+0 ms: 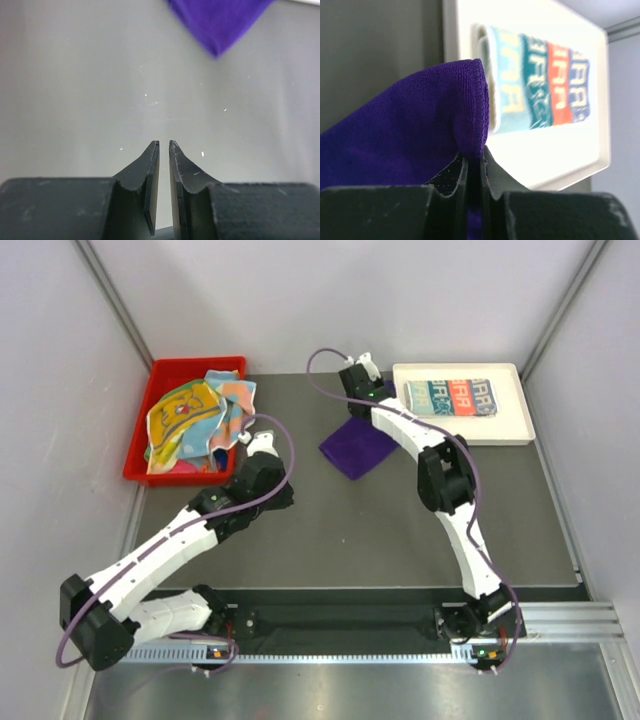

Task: Fold and stack the towels
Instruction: Neatly place the folded towel into the bin

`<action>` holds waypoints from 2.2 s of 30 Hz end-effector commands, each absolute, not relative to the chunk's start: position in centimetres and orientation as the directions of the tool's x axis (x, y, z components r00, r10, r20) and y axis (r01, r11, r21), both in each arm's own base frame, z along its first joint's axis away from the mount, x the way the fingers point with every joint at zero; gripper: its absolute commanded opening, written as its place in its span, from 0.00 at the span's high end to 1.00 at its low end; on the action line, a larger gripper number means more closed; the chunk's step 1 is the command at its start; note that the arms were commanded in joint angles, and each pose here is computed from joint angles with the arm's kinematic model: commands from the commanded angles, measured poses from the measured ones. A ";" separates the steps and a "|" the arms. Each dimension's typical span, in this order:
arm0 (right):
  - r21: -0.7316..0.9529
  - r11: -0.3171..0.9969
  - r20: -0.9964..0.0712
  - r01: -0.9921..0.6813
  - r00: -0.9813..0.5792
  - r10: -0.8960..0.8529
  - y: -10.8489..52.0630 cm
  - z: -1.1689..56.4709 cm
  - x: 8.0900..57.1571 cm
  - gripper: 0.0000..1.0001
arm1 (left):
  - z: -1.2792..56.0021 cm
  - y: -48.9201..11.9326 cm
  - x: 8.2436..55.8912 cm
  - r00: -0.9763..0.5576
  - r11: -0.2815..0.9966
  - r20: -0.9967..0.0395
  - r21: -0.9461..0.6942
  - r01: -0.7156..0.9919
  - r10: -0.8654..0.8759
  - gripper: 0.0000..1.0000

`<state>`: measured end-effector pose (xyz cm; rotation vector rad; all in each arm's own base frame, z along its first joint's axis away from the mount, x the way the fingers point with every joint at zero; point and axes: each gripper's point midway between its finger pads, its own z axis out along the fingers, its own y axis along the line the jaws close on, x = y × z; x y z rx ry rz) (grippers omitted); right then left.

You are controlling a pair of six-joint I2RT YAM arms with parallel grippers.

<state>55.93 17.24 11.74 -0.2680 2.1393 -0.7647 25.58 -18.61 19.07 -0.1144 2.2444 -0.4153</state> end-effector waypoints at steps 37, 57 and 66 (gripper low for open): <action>-0.711 0.634 -0.683 0.303 -0.514 -0.519 4.1 25.3 62.9 0.99 | 18.7 -23.4 28.5 -0.677 0.922 -0.726 -0.336 0.191 -0.125 0.83; -0.702 0.628 -0.697 0.336 -0.504 -0.510 0.6 27.6 62.4 0.99 | 17.9 -24.0 28.5 -0.695 0.916 -0.709 -0.346 0.201 -0.115 0.83; -0.697 0.622 -0.706 0.357 -0.497 -0.504 -0.6 28.8 62.0 0.99 | 17.7 -24.1 28.4 -0.699 0.915 -0.707 -0.346 0.208 -0.108 0.83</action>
